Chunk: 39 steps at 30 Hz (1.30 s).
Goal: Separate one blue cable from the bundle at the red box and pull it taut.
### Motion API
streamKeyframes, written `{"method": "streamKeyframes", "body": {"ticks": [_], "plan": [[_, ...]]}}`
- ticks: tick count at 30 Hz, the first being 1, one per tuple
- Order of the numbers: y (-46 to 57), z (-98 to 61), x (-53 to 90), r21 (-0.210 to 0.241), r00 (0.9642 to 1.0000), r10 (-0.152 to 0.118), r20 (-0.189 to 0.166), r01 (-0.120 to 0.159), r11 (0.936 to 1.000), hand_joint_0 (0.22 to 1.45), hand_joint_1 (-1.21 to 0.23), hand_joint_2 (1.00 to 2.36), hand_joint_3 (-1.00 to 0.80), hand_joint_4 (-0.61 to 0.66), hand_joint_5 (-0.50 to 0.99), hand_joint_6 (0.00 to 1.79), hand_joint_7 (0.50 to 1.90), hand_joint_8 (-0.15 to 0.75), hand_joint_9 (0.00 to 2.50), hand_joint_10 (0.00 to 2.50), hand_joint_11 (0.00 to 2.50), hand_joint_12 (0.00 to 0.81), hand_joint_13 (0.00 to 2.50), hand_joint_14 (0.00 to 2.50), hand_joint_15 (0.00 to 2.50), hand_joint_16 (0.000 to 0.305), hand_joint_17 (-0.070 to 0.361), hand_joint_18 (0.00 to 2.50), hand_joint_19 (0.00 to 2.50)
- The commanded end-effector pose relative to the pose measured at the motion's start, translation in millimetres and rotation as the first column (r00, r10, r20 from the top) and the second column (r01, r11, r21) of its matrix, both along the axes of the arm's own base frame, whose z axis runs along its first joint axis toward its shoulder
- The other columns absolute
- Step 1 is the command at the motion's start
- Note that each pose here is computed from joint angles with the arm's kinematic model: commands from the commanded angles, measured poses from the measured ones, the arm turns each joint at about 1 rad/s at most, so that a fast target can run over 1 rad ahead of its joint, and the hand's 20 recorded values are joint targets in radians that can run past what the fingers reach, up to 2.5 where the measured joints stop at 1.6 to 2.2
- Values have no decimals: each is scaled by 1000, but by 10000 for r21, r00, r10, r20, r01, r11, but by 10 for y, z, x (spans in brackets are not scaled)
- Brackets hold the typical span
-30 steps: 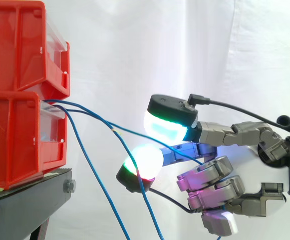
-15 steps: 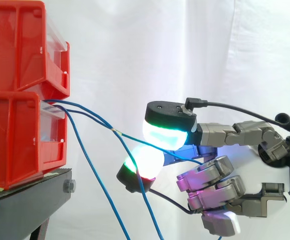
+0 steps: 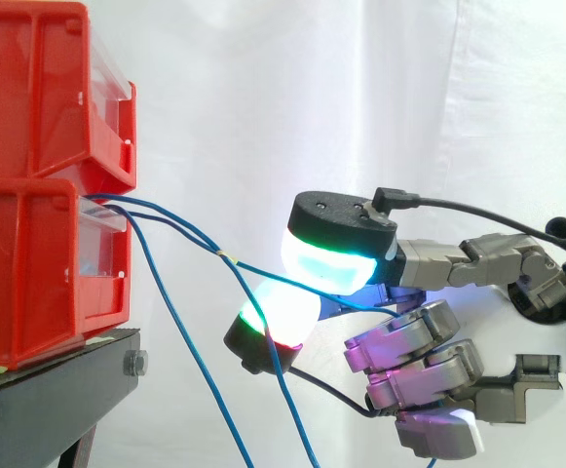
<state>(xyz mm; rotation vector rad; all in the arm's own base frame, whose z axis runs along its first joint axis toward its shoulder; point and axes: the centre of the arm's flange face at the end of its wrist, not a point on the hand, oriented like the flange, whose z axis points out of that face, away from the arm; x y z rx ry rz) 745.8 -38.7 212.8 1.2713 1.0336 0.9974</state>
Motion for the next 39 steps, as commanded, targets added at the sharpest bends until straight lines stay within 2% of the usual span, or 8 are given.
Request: {"method": "streamKeyframes", "body": {"ticks": [1, 2, 8, 15, 26, 28, 31, 39], "plan": [[32, 26, -4, -12, 9998, 216, -27, -216, 9998, 658, -811, 1011, -368, 63, -217, 872, 995, 482, 918, 2500, 2500, 525, 1503, 2500, 1764, 49, 109, 1880, 759], [39, 71, -17, -36, 9995, 323, -76, -323, 9995, 662, -818, 1009, -404, 63, -215, 873, 1000, 474, 917, 2500, 2500, 524, 1502, 2500, 1767, 48, 108, 1879, 778], [38, 143, -67, -91, 9990, 306, -338, -309, 9995, 680, -819, 1002, -475, 66, -202, 871, 1034, 454, 934, 2500, 2500, 506, 1488, 2500, 1726, 46, 104, 1885, 807], [72, 129, -68, -99, 9986, 352, -383, -356, 9993, 650, -764, 1009, -402, 78, -193, 867, 1095, 450, 941, 2500, 2500, 509, 1492, 2500, 1698, 48, 108, 1888, 794], [93, 139, -70, -114, 9986, 366, -387, -371, 9992, 612, -765, 1019, -252, 23, -170, 850, 1204, 400, 914, 2500, 2500, 500, 1467, 2500, 1716, 49, 109, 1838, 776], [113, 141, -68, -112, 9986, 367, -372, -371, 9992, 599, -696, 1014, -319, 79, -171, 849, 1182, 445, 928, 2500, 2500, 513, 1470, 2500, 1688, 49, 109, 1830, 751], [127, 131, -67, -113, 9988, 305, -371, -310, 9995, 577, -598, 1005, -441, 113, -169, 848, 1124, 461, 932, 2500, 2500, 515, 1468, 2500, 1682, 48, 109, 1831, 737], [156, 130, -68, -116, 9988, 305, -386, -310, 9995, 550, -578, 1000, -500, 133, -167, 838, 1139, 469, 940, 2500, 2500, 508, 1466, 2500, 1677, 50, 112, 1849, 704]]}}
